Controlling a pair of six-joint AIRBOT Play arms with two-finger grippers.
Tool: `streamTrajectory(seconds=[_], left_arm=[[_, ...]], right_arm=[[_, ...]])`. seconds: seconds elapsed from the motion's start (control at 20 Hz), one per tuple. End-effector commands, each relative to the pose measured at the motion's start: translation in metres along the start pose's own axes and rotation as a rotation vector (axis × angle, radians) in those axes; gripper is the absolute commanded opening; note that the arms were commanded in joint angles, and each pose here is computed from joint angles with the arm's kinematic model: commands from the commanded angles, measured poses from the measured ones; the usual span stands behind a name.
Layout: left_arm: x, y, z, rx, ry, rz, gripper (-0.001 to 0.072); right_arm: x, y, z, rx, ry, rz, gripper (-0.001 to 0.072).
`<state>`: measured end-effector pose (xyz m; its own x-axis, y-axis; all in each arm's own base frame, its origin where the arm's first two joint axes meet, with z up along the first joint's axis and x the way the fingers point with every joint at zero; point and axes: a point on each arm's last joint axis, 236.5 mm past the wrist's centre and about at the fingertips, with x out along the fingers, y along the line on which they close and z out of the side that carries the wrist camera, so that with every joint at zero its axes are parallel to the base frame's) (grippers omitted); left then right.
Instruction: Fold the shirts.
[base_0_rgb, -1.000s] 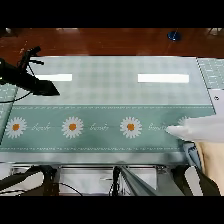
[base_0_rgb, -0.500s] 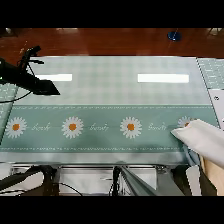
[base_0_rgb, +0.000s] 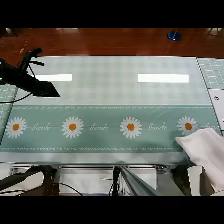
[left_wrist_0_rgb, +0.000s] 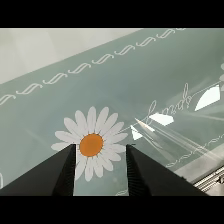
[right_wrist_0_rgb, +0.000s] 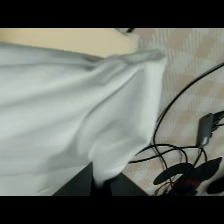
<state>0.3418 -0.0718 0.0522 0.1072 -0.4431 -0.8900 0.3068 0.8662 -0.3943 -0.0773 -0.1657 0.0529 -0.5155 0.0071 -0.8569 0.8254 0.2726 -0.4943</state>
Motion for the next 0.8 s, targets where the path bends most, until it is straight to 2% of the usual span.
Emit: streamTrajectory(seconds=[0.0, 0.25, 0.35, 0.4, 0.45, 0.5, 0.6, 0.7, 0.75], left_arm=[[0.000, 0.000, 0.000, -0.002, 0.001, 0.000, 0.0394], [0.000, 0.003, 0.005, -0.003, -0.019, 0.009, 0.0395], [0.000, 0.003, 0.004, -0.003, -0.019, 0.009, 0.0395], [0.000, 0.003, 0.005, -0.003, -0.019, 0.009, 0.0394], [0.000, 0.003, 0.005, -0.003, -0.019, 0.009, 0.0394], [0.000, 0.003, 0.005, -0.004, -0.019, 0.009, 0.0394], [0.000, 0.003, 0.005, -0.004, -0.022, 0.011, 0.0394], [0.000, 0.004, 0.007, -0.004, -0.029, 0.013, 0.0394], [0.000, 0.005, 0.010, -0.004, -0.040, 0.018, 0.0394]], right_arm=[[0.016, -0.025, 0.003, -0.012, 0.023, -0.136, 0.0018], [0.027, -0.021, 0.013, -0.058, 0.088, -0.150, 0.0026], [0.030, -0.022, 0.019, -0.090, 0.074, -0.154, 0.0234], [0.032, -0.026, 0.024, -0.099, 0.056, -0.156, 0.0313], [0.034, -0.033, 0.027, -0.083, 0.042, -0.170, 0.0348], [0.036, -0.042, 0.030, -0.054, 0.025, -0.189, 0.0353], [0.044, -0.059, 0.037, 0.130, -0.033, -0.197, 0.0463], [0.053, -0.057, 0.058, 0.315, -0.138, -0.115, 0.0459], [0.049, -0.039, 0.084, 0.344, -0.239, -0.004, 0.0459]])
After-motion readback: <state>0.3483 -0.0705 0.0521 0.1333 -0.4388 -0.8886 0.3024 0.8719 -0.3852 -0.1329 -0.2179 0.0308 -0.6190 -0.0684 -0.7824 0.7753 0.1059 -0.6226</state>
